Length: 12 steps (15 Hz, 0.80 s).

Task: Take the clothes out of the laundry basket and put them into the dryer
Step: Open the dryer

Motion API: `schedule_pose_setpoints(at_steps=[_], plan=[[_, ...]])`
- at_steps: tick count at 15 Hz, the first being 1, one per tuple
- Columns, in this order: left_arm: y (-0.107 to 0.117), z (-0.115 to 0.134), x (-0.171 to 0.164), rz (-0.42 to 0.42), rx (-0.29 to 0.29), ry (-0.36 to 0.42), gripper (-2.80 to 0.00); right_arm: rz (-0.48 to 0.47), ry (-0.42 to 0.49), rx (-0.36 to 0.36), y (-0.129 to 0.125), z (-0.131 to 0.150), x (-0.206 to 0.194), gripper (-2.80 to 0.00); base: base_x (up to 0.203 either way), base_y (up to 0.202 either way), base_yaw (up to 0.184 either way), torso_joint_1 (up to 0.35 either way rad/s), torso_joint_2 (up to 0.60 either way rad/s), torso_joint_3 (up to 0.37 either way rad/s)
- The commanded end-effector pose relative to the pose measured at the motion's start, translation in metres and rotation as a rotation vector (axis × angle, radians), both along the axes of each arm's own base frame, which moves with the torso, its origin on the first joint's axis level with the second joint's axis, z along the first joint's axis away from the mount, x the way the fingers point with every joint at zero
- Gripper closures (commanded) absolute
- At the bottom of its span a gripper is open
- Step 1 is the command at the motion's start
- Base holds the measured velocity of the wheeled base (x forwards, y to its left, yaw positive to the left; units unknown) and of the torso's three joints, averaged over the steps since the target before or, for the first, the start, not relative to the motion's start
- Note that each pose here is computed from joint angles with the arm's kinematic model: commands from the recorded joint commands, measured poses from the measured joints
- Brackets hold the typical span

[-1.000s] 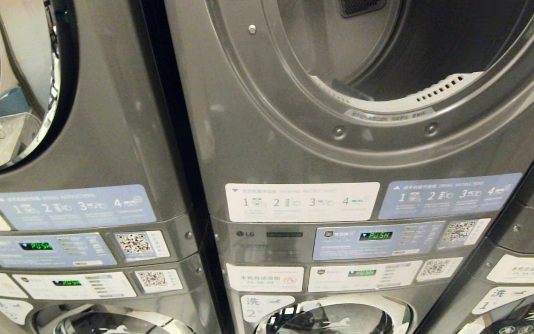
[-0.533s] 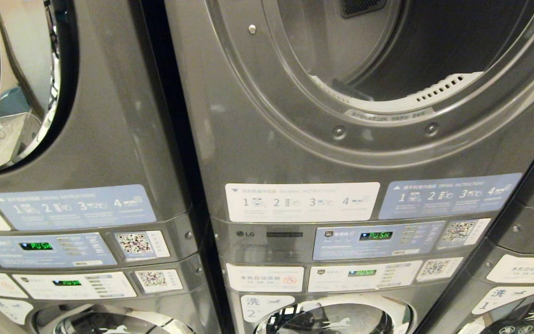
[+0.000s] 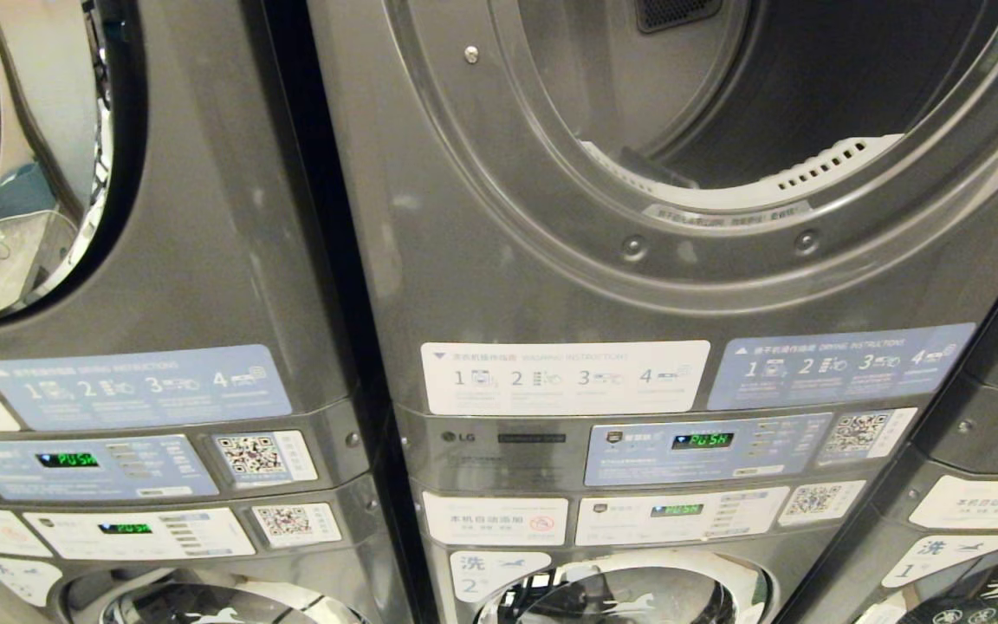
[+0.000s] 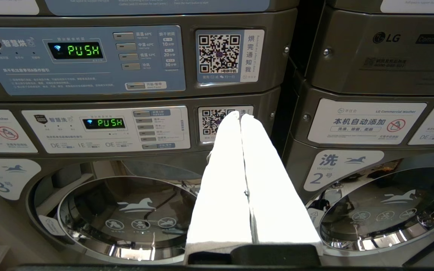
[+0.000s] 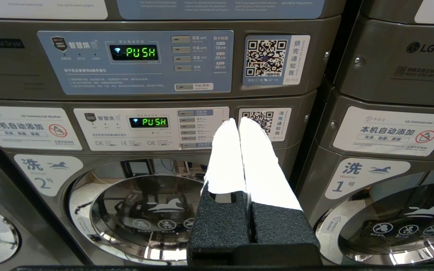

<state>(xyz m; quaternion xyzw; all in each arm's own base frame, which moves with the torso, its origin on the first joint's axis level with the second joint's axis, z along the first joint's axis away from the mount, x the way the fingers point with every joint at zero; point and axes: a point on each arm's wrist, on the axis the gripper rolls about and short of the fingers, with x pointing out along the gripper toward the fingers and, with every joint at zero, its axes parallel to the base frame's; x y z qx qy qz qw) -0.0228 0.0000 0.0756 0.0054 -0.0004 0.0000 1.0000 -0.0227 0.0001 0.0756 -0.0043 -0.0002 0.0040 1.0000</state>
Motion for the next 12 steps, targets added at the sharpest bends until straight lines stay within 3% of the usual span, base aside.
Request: schedule_pose_setpoints(at_steps=[1,12], plan=[[0.0,0.0,-0.0001,0.0,0.0,-0.002,0.0,0.001,-0.001,-0.001,0.0,0.0,-0.0001,0.0,0.0,0.0,0.0,0.0,0.0,0.0],[0.0,0.0,-0.0001,0.0,0.001,-0.002,0.0,0.001,-0.001,-0.001,0.0,0.0,-0.0001,0.0,0.0,0.0,0.0,0.0,0.0,0.0]])
